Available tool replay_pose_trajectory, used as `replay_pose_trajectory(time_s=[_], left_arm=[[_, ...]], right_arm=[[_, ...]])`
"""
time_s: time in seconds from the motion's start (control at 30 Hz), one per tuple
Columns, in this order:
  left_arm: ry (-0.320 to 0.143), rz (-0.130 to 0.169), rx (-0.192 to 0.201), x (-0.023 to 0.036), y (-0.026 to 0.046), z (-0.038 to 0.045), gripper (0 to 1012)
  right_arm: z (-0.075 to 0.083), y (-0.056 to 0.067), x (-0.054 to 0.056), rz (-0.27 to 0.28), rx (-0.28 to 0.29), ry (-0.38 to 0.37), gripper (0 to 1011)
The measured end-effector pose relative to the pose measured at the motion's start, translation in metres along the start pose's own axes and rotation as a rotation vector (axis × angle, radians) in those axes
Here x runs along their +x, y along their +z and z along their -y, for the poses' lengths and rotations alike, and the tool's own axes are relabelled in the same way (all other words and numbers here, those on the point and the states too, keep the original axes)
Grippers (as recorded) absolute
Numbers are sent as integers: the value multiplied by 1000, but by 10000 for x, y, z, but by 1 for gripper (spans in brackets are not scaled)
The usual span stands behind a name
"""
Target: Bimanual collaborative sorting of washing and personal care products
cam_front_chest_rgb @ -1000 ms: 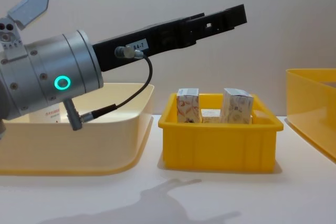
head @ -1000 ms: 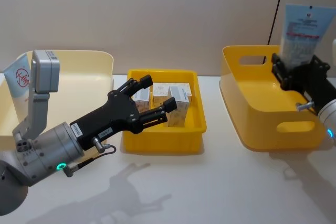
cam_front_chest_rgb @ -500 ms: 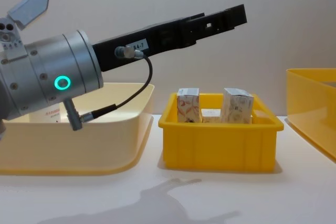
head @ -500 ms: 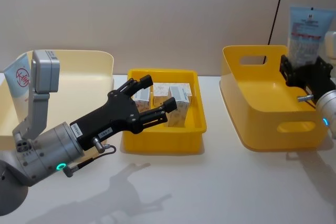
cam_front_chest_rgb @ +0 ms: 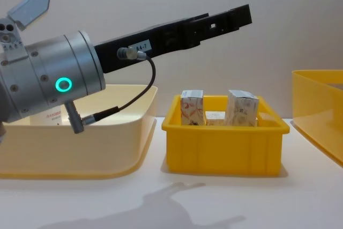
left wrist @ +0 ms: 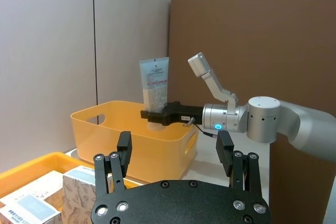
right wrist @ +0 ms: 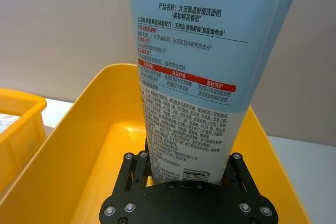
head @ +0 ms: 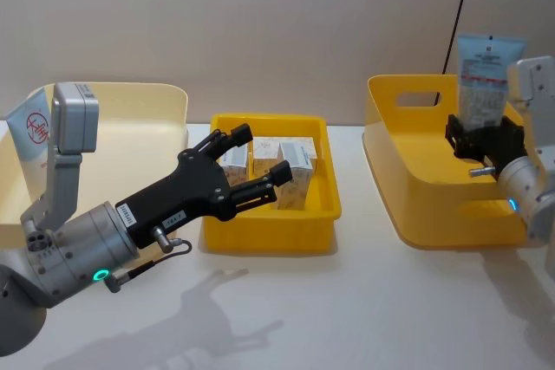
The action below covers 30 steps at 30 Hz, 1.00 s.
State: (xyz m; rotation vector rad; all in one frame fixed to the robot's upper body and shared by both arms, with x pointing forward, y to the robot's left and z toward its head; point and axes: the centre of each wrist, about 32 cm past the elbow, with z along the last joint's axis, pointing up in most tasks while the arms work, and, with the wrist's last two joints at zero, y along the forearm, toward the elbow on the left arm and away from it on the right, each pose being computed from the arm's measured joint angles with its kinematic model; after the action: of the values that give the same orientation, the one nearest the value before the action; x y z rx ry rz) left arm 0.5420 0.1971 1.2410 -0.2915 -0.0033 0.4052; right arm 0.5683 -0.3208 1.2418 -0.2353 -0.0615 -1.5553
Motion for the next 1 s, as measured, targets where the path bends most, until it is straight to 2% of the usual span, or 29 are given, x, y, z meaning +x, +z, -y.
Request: replay_pose_trajectory(time_s=[0.23,0.47,0.5,0.53,0.63,0.73,1.0], left_arm=[[0,0,0,0,0,0,1002],[0,0,0,0,0,0,1002],[0,0,0,0,0,0,1002],[0,0,0,0,0,0,1002],[0,0,0,0,0,0,1002],[0,0,0,0,0,0,1002],[0,0,0,0,0,0,1002]], right_arm=[[-44,-9,-48,-13,-34,-1,555],[-70,-15,-77,-20,-53,-3,764],[-72,-16,-79,-21,-55,-2,827],[-73,-17,-81,-21,-56,-2,827],[-82,-18,-89,-23,-62,-3,931],[-85,-21,-94,-25,-66,-3,988],[-76,-20,-102,-23,-62,-1,1001]])
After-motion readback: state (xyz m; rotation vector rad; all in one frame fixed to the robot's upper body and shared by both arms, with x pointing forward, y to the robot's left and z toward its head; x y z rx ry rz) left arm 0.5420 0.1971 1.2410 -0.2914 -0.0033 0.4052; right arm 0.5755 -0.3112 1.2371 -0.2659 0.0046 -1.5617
